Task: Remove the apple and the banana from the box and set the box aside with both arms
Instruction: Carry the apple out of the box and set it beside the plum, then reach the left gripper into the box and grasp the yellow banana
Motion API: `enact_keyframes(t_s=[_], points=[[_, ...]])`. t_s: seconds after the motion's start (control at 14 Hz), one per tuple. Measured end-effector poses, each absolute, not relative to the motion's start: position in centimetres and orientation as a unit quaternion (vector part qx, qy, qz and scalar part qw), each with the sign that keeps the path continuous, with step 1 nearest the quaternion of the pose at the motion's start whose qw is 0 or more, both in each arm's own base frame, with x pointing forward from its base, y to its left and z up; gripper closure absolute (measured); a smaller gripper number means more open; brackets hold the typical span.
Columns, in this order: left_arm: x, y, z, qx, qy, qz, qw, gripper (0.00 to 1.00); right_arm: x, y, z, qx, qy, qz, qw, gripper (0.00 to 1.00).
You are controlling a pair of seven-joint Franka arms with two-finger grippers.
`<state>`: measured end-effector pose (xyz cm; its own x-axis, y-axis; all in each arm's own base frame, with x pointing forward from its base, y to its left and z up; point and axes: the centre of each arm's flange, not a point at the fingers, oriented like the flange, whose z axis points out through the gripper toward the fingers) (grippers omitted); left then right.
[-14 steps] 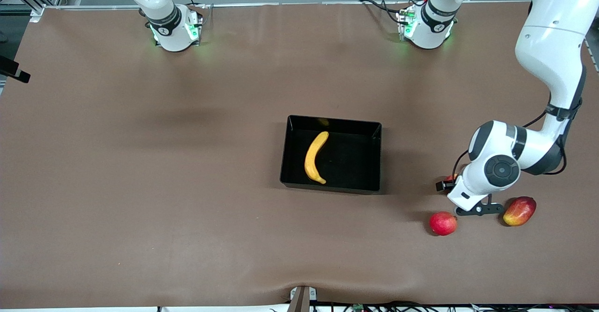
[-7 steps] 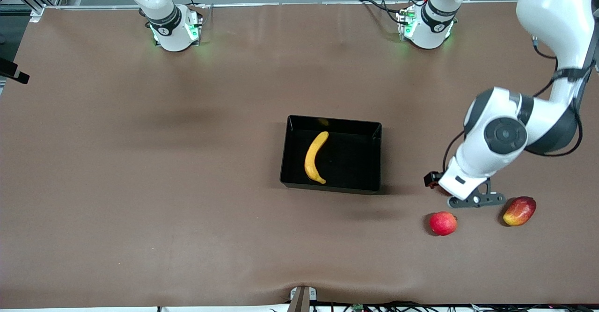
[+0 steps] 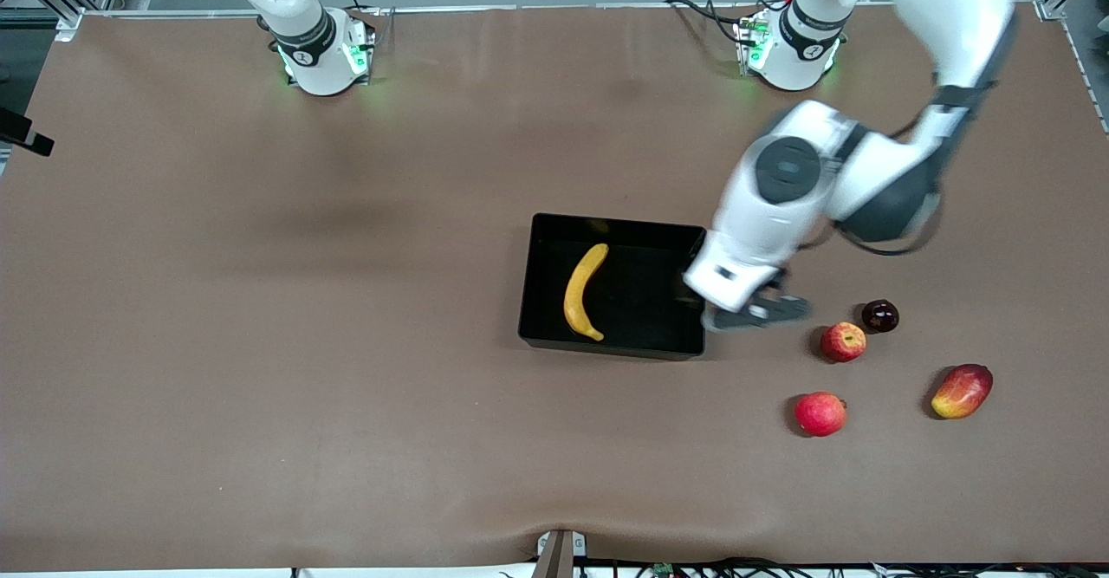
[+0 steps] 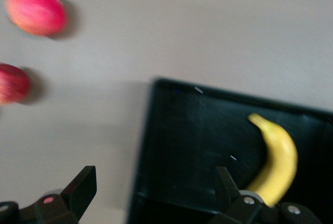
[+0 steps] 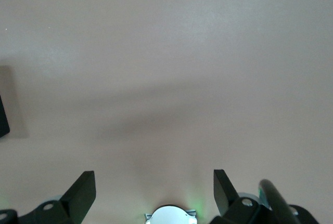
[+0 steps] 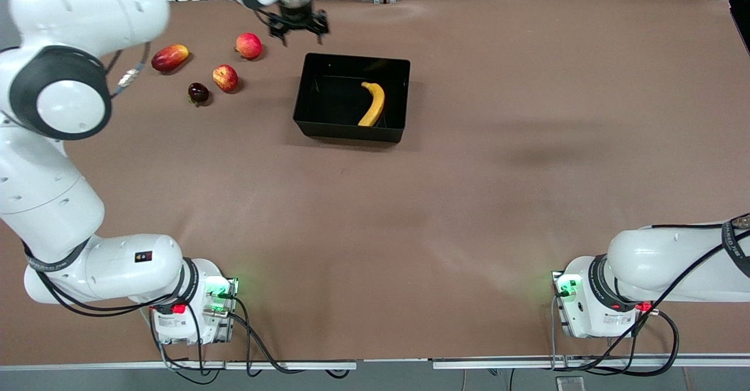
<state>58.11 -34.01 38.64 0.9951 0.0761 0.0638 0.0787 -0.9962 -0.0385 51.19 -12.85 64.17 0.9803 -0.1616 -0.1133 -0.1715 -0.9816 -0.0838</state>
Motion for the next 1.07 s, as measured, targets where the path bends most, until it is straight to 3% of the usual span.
enact_keyframes(t_s=[0.36, 1.07], points=[[55.0, -42.3, 32.2, -0.999, 0.003, -0.021, -0.032, 0.00, 51.2, -12.8, 64.2, -0.994, 0.084, 0.052, 0.047, 0.00], [52.3, -46.9, 19.7, -0.997, 0.064, -0.040, -0.020, 0.00, 51.6, -12.9, 63.6, -0.994, 0.083, 0.057, 0.047, 0.00]])
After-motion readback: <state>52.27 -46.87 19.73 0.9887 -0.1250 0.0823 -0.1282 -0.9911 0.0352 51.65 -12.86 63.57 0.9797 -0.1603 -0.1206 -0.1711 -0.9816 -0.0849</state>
